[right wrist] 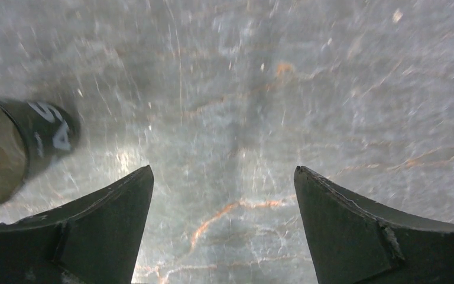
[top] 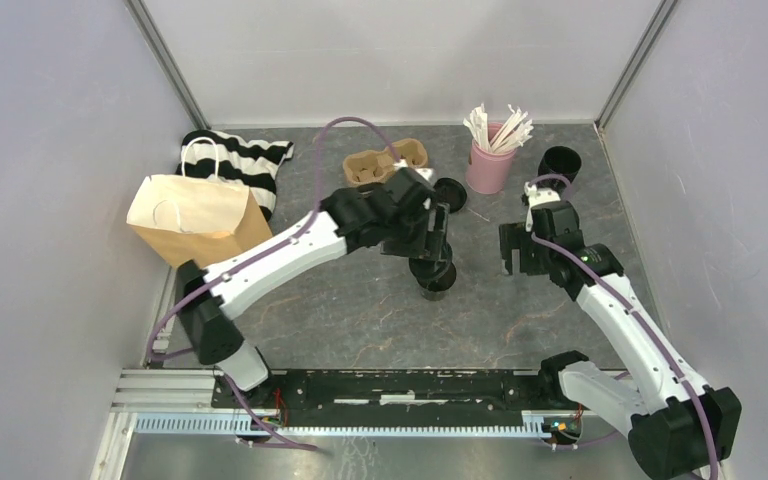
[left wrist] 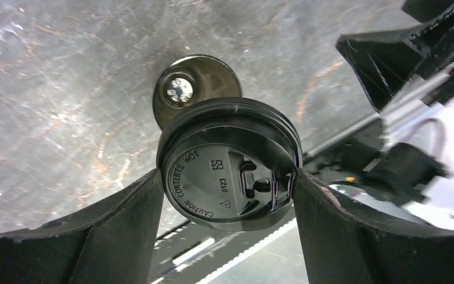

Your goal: Pack the takeout coffee

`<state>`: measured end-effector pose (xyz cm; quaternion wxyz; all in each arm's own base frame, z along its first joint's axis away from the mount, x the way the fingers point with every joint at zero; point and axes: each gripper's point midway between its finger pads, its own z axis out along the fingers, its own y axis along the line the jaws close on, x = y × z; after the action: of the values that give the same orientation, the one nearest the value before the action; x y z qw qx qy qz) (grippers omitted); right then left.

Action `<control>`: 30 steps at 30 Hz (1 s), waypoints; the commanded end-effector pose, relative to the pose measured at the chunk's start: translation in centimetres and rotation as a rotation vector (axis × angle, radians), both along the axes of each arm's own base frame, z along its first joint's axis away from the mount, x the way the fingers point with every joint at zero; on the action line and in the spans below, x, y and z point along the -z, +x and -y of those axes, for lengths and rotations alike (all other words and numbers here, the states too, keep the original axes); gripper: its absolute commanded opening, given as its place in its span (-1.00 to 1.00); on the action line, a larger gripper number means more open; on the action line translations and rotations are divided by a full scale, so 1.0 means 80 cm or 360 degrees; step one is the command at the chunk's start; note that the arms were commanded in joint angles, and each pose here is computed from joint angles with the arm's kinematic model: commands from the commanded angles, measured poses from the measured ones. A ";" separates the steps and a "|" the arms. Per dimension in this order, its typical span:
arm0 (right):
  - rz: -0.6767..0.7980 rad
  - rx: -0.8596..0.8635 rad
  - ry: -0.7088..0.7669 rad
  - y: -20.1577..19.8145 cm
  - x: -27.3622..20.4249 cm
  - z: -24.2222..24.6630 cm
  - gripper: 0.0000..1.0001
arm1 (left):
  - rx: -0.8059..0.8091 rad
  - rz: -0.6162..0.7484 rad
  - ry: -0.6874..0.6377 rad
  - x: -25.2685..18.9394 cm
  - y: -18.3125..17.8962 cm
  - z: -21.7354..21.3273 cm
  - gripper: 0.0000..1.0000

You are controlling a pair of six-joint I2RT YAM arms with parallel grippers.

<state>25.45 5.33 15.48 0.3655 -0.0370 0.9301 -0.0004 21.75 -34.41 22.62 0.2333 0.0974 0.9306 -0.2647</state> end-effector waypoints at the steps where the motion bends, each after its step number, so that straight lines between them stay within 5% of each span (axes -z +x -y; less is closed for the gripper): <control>1: -0.0118 -0.0039 0.0059 -0.022 0.032 -0.002 0.92 | 0.0170 0.0197 0.0455 0.026 0.013 -0.012 0.55; 13: -0.0087 -0.0003 0.0112 -0.021 0.027 0.000 0.97 | 0.0410 0.0243 0.0723 0.073 0.026 0.018 0.59; 30: -0.0070 -0.0018 0.0156 -0.017 0.031 -0.006 0.95 | 0.0528 0.0193 0.0721 0.096 0.029 0.044 0.61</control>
<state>23.14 5.46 12.32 0.3216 -0.0304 0.9457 0.0358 23.68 -36.55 14.01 0.2014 0.2870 0.9346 -0.0601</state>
